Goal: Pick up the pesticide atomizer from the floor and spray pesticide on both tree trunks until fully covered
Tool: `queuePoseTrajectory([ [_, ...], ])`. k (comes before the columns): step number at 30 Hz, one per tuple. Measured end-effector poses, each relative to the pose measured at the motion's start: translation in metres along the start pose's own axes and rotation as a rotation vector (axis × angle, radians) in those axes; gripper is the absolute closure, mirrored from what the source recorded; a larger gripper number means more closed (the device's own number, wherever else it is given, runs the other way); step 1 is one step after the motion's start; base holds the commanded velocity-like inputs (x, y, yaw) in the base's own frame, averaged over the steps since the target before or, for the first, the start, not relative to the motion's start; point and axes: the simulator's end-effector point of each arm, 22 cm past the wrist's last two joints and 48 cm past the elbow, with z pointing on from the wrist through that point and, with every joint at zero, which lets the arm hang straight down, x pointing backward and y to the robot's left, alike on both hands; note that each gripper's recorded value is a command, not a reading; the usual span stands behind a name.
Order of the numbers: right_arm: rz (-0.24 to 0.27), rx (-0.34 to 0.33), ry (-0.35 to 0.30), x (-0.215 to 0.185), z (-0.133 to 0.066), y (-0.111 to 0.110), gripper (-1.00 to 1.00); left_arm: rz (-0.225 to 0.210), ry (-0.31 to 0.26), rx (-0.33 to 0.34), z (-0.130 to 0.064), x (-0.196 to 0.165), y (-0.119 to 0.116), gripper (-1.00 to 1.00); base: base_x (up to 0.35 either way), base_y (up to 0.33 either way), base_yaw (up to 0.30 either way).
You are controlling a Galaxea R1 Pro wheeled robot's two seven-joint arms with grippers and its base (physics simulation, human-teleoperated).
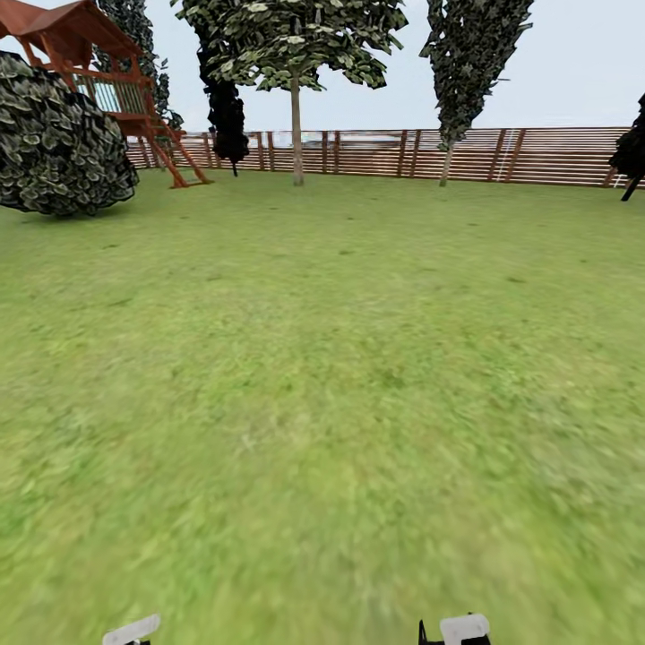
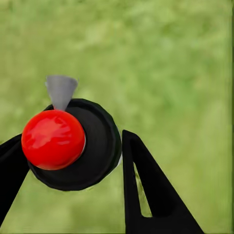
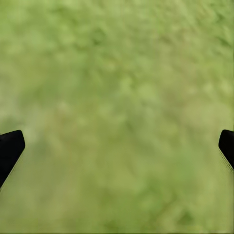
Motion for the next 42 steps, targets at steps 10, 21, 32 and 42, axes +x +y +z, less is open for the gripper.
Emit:
queuePoseTrajectory([
  [10, 0.000, 0.000, 0.000, 0.0000, 0.0000, 0.0000, -1.00, 0.000, 0.000, 0.000, 0.0000, -0.0001, 0.0000, 1.00, 0.342, 0.000, 0.000],
  [21, 0.000, 0.000, 0.000, 0.0000, 0.0000, 0.0000, -1.00, 0.000, 0.000, 0.000, 0.0000, -0.0001, 0.0000, 1.00, 0.342, 0.000, 0.000],
  [32, 0.000, 0.000, 0.000, 0.0000, 0.0000, 0.0000, -1.00, 0.000, 0.000, 0.000, 0.0000, -0.0001, 0.0000, 1.00, 0.342, 0.000, 0.000],
  [42, 0.000, 0.000, 0.000, 0.0000, 0.0000, 0.0000, -1.00, 0.000, 0.000, 0.000, 0.0000, -0.0001, 0.0000, 1.00, 0.342, 0.000, 0.000],
])
